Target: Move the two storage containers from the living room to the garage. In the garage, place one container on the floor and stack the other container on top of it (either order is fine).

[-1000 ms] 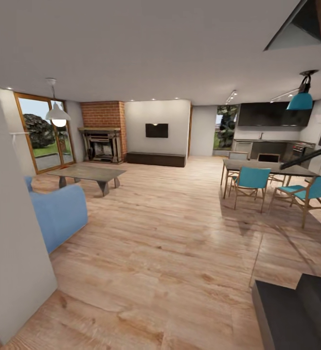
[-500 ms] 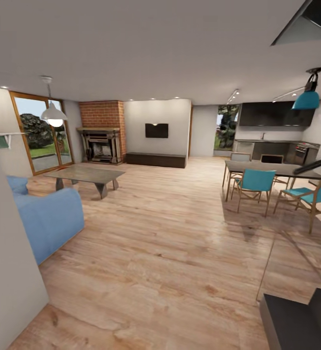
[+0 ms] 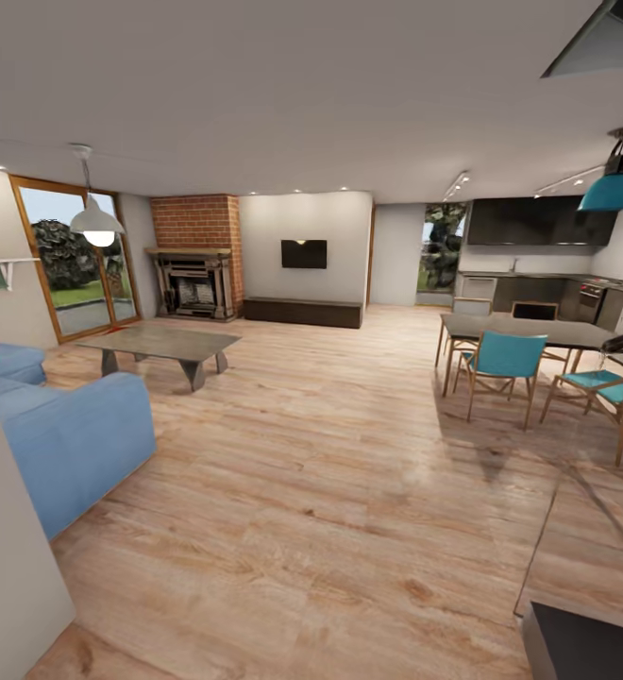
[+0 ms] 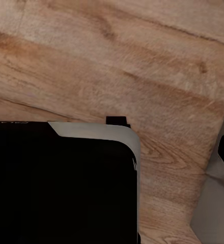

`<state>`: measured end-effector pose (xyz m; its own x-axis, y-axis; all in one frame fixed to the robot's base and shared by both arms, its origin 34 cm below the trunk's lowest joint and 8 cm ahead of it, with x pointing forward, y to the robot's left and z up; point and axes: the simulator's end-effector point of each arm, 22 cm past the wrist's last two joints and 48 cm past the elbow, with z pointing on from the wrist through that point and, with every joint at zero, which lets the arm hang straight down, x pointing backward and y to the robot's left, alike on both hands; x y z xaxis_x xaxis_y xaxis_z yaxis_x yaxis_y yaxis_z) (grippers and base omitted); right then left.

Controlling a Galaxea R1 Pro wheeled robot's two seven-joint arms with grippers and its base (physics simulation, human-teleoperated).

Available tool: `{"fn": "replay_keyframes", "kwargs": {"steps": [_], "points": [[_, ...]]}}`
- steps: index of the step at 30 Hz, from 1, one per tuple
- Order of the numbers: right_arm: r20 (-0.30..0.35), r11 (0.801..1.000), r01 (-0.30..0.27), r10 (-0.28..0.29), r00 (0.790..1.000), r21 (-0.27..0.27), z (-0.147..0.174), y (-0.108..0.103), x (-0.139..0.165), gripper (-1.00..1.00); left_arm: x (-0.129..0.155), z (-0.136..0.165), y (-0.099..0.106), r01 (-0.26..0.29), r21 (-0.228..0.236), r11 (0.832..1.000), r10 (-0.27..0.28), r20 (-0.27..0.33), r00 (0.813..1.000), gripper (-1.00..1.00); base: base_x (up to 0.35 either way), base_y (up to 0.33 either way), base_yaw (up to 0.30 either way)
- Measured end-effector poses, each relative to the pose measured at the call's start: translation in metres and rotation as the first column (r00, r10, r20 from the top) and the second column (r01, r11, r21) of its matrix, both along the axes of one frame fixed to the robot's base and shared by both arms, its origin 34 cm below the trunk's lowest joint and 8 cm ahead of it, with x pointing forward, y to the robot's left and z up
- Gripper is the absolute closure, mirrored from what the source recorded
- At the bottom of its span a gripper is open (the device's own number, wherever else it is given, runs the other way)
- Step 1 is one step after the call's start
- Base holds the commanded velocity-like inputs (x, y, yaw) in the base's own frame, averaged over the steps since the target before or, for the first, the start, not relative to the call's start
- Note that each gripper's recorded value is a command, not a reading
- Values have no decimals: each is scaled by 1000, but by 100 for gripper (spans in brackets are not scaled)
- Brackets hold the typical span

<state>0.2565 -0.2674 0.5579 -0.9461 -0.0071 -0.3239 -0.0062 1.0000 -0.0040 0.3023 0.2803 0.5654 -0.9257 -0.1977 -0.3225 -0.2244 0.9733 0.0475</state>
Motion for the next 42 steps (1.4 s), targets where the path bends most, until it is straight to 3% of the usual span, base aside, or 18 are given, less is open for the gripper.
{"fn": "replay_keyframes", "kwargs": {"steps": [42], "points": [[0, 1000, 0, 0, 1000, 0, 0, 0, 0, -100, 0, 0, 0, 2, -1, 1000, -2, 0, 1000, -100, 322, 0, 0]]}}
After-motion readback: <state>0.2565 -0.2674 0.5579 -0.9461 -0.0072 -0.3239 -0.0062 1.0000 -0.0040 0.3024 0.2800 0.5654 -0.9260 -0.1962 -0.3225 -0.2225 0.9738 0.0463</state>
